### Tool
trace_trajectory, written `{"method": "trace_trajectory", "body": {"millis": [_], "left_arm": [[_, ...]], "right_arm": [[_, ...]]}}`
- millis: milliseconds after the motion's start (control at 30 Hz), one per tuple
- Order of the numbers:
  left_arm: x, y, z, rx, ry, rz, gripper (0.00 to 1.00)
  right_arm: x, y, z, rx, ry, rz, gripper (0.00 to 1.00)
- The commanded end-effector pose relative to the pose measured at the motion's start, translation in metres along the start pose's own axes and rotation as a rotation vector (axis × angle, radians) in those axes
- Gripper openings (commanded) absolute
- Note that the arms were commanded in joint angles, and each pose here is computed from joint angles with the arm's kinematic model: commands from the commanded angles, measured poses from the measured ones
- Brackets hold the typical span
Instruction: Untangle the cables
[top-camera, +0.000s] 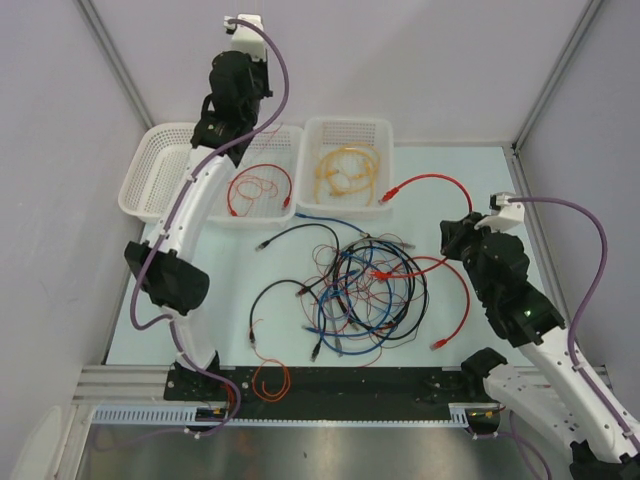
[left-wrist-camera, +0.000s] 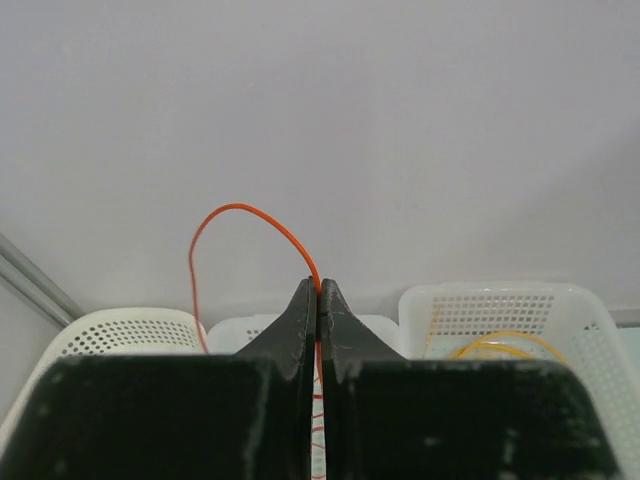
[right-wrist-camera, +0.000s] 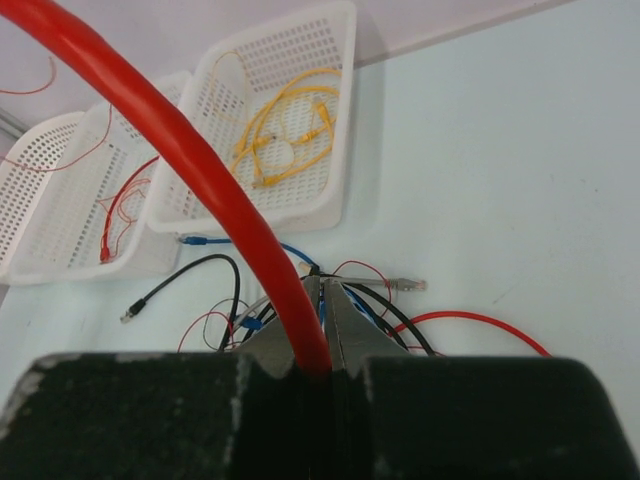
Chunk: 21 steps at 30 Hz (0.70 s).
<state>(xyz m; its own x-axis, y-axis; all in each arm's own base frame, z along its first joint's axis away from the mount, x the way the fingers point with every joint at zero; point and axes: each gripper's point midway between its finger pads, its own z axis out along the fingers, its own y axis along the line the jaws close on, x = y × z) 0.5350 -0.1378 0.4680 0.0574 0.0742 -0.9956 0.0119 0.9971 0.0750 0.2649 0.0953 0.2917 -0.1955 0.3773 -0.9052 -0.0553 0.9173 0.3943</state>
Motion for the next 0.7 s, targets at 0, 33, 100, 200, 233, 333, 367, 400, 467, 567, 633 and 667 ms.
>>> {"method": "trace_trajectory", "body": {"millis": [0, 33, 100, 200, 233, 333, 367, 400, 467, 567, 633, 667], "left_arm": [[0.021, -0.005, 0.021, 0.029, -0.001, -0.046, 0.00], [0.031, -0.006, 0.024, 0.027, 0.015, -0.044, 0.00], [0.057, -0.009, 0.029, 0.024, 0.056, -0.031, 0.00], [0.094, -0.004, 0.035, -0.016, 0.126, -0.005, 0.00], [0.105, -0.002, 0.037, -0.023, 0.148, -0.013, 0.00], [0.140, 0.004, 0.041, -0.040, 0.232, -0.047, 0.00], [0.148, 0.004, 0.040, -0.033, 0.260, -0.051, 0.00], [0.150, 0.002, 0.039, -0.032, 0.272, -0.063, 0.06], [0.146, 0.002, 0.034, -0.023, 0.269, -0.080, 0.38], [0.103, 0.005, 0.017, -0.020, 0.156, -0.116, 0.96], [0.062, 0.010, 0.000, -0.017, 0.073, -0.132, 1.00], [0.047, 0.005, -0.008, -0.002, 0.049, -0.142, 0.99]], "right_arm": [[-0.001, -0.001, 0.008, 0.012, -0.025, 0.030, 0.00], [0.004, -0.002, 0.009, 0.013, -0.013, 0.032, 0.00], [0.007, -0.002, 0.012, 0.014, -0.004, 0.035, 0.00], [0.012, -0.003, 0.015, 0.021, 0.008, 0.036, 0.00], [0.012, -0.003, 0.016, 0.019, 0.009, 0.039, 0.00], [0.017, -0.005, 0.017, 0.025, 0.019, 0.032, 0.00], [0.016, -0.006, 0.017, 0.028, 0.018, 0.036, 0.00], [0.017, -0.005, 0.017, 0.024, 0.021, 0.037, 0.00], [0.016, -0.005, 0.016, 0.022, 0.020, 0.045, 0.00], [0.018, -0.005, 0.015, 0.015, 0.027, 0.052, 0.00], [0.028, -0.008, 0.017, 0.021, 0.050, 0.044, 0.00], [0.031, -0.010, 0.018, 0.027, 0.059, 0.045, 0.00]]}}
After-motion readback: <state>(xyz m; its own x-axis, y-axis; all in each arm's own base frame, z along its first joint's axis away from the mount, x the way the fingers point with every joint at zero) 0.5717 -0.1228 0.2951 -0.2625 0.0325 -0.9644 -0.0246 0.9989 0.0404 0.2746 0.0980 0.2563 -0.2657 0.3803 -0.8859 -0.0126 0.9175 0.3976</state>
